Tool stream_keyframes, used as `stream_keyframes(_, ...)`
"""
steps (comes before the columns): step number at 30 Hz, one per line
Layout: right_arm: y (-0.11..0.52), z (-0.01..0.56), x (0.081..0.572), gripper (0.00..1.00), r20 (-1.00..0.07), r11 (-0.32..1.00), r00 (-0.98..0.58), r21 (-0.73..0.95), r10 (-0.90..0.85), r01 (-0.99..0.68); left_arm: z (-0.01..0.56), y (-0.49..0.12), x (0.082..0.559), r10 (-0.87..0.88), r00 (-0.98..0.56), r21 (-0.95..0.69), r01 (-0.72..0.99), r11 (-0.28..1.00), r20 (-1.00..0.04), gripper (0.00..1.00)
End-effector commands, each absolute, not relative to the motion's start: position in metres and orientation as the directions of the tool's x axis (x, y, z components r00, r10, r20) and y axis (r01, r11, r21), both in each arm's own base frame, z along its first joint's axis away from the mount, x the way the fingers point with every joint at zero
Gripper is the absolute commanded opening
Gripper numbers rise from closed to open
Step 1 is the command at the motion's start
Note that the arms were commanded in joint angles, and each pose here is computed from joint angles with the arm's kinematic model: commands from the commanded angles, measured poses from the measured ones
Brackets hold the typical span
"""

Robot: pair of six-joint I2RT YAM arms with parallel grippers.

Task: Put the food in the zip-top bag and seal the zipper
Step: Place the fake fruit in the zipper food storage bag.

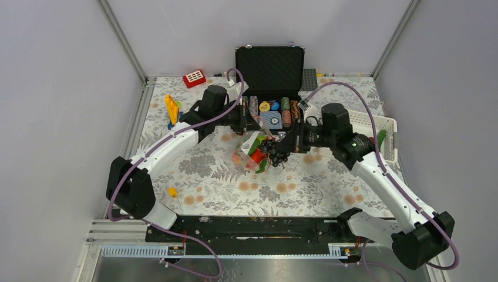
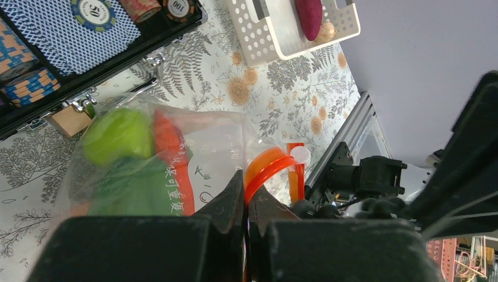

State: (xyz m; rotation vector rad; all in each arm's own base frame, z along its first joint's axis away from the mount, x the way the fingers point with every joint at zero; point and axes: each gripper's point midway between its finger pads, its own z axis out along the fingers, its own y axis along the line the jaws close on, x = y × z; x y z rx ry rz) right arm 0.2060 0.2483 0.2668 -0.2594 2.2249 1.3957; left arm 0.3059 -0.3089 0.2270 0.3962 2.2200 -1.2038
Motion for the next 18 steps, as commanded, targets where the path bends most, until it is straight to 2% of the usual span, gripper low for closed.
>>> stream_keyframes(1,0.247,0.248,0.218,0.0,-0.502,0.652,-0.858,0.687,0.107,-0.321,0.265,-0.312,0.298,-0.047,-0.727,-0.638,0.568,0.52,-0.685,0.0)
stream_keyframes(5,0.241,0.232,0.238,0.0,-0.514,0.782,-0.829,0.601,0.221,-0.164,0.271,-0.314,0.291,-0.048,-0.708,-0.62,0.581,0.528,-0.704,0.0)
stream_keyframes(8,0.24,0.229,0.253,0.0,-0.565,0.822,-0.761,0.564,0.32,-0.073,0.277,-0.317,0.284,-0.043,-0.705,-0.619,0.591,0.517,-0.708,0.0)
stream_keyframes(13,0.267,0.224,0.275,0.0,-0.585,0.77,-0.678,0.636,0.445,-0.044,0.282,-0.324,0.269,-0.023,-0.717,-0.637,0.603,0.481,-0.697,0.0)
stream_keyframes(18,0.271,0.203,0.293,0.0,-0.628,0.801,-0.619,0.598,0.472,0.004,0.284,-0.331,0.255,-0.008,-0.74,-0.666,0.6,0.444,-0.672,0.0)
